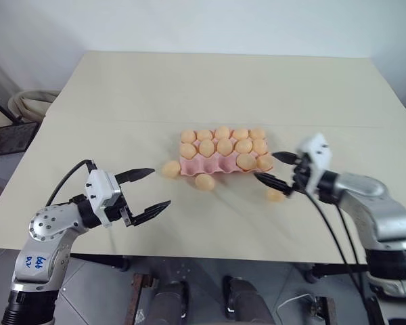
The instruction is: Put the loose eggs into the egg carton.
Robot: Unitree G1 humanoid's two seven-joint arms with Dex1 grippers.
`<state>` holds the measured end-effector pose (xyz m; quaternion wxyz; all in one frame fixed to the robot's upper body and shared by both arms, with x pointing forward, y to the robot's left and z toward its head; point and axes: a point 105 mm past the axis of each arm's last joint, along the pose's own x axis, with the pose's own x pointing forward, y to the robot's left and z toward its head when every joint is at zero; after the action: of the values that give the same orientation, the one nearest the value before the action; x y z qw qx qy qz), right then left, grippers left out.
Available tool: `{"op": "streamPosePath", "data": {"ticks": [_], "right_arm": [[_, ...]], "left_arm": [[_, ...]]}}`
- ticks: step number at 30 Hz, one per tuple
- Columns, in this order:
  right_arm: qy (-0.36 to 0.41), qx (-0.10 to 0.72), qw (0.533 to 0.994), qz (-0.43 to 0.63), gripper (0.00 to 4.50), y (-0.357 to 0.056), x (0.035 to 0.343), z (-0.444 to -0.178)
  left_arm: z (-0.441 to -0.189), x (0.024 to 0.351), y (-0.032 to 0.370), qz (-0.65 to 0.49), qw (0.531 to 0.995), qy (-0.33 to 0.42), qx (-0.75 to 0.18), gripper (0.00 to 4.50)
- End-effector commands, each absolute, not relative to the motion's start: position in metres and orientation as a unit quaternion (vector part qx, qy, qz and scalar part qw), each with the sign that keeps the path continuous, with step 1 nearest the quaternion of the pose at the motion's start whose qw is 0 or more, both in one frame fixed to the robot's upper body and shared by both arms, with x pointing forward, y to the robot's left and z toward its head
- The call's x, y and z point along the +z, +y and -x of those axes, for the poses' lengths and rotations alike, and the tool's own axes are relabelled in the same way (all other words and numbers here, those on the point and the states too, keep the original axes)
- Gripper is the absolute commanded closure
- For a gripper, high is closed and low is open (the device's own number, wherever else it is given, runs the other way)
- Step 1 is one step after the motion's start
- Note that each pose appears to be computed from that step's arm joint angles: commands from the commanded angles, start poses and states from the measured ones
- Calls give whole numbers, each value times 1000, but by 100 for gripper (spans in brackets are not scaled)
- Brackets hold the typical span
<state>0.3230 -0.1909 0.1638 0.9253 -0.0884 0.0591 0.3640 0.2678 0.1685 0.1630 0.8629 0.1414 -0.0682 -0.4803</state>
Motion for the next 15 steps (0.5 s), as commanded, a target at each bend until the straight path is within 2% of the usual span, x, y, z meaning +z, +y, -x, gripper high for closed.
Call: {"op": "streamPosePath", "data": {"ticks": [1,8,15], "right_arm": [[-8,370,922,116,4,-213,182,-295],[-19,327,929,170,4,-258,164,-259],[-23,316,931,181,4,-265,159,-246]], "left_arm": [[-274,166,176,-144,866,-77,-472,0],[-282,157,184,-147,867,-64,-471,0],[-283,155,185,-150,865,-62,-476,0]]}}
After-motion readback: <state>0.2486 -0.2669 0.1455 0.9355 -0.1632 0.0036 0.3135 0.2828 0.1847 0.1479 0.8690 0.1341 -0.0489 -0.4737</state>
